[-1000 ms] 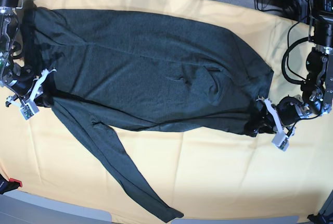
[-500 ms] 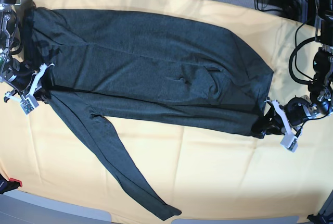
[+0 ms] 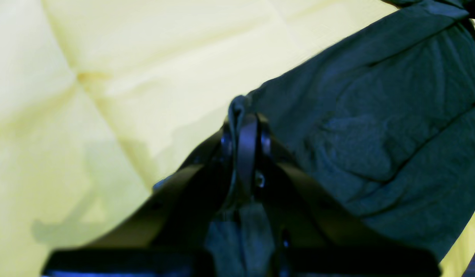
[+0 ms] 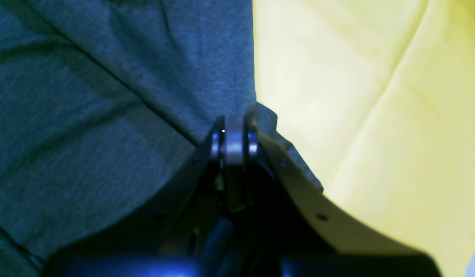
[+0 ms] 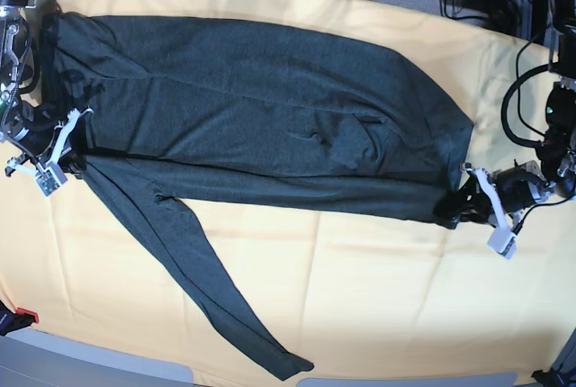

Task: Fold the T-shirt properly
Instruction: 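Lift the hem with both grippers and fold it toward the shoulders, then lay the folded hem down and open both grippers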

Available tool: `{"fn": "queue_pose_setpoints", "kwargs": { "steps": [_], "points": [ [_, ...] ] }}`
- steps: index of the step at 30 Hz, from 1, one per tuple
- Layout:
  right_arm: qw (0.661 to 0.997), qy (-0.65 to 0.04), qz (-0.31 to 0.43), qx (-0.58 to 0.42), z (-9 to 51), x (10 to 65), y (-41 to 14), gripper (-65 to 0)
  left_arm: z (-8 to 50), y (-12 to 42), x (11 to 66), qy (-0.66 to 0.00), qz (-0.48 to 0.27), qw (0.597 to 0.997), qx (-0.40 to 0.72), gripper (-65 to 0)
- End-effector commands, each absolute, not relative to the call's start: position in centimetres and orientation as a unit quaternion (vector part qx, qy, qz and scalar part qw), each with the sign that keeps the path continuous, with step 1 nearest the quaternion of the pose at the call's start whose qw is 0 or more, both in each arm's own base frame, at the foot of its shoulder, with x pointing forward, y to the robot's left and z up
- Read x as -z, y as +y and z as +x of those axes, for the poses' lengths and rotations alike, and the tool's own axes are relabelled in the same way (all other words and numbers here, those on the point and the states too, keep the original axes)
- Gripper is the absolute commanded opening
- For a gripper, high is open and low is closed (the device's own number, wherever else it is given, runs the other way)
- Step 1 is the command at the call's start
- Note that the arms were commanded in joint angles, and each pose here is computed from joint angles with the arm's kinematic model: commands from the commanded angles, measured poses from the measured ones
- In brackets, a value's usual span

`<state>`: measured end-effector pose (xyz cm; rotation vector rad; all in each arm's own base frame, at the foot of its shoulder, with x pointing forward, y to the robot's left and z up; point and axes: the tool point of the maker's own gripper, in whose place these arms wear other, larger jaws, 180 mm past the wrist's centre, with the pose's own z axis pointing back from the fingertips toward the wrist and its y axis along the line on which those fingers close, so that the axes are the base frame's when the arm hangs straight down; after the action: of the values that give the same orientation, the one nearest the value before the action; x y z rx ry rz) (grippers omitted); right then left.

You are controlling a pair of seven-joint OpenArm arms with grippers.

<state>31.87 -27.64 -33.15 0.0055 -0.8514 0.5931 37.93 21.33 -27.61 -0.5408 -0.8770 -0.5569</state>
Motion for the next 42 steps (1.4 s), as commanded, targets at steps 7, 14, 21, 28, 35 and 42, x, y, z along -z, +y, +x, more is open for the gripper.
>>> {"fn": "queue_pose_setpoints", "kwargs": {
  "steps": [7, 14, 21, 28, 35, 42],
  "points": [
    [0.859, -0.423, -0.009, -0.287, 32.6, 31.6, -28.2, -65.0, 39.4, 23.6, 24.0, -0.452, -0.219, 0.82, 0.274, -65.0],
    [0.867, -0.405, -0.019, -0.29, 32.3, 31.7, -29.0, -65.0, 38.9, 23.2, 24.4, -0.449, -0.236, 0.82, 0.266, -65.0],
    [0.884, -0.374, -0.001, -0.28, 31.5, 31.7, -29.6, -65.0, 38.6, 23.1, 24.9, -0.435, -0.239, 0.826, 0.267, -65.0],
    [0.897, -0.342, -0.011, -0.28, 30.7, 32.5, -30.3, -65.0, 37.3, 22.5, 25.5, -0.395, -0.27, 0.838, 0.263, -65.0],
    [0.915, -0.299, 0.003, -0.272, 29.4, 33.5, -30.4, -65.0, 36.5, 22.8, 26.6, -0.363, -0.261, 0.852, 0.272, -65.0],
    [0.919, -0.288, 0.006, -0.27, 29.0, 33.7, -30.4, -65.0, 35.8, 22.9, 27.5, -0.344, -0.26, 0.86, 0.274, -65.0]
  ]
}}
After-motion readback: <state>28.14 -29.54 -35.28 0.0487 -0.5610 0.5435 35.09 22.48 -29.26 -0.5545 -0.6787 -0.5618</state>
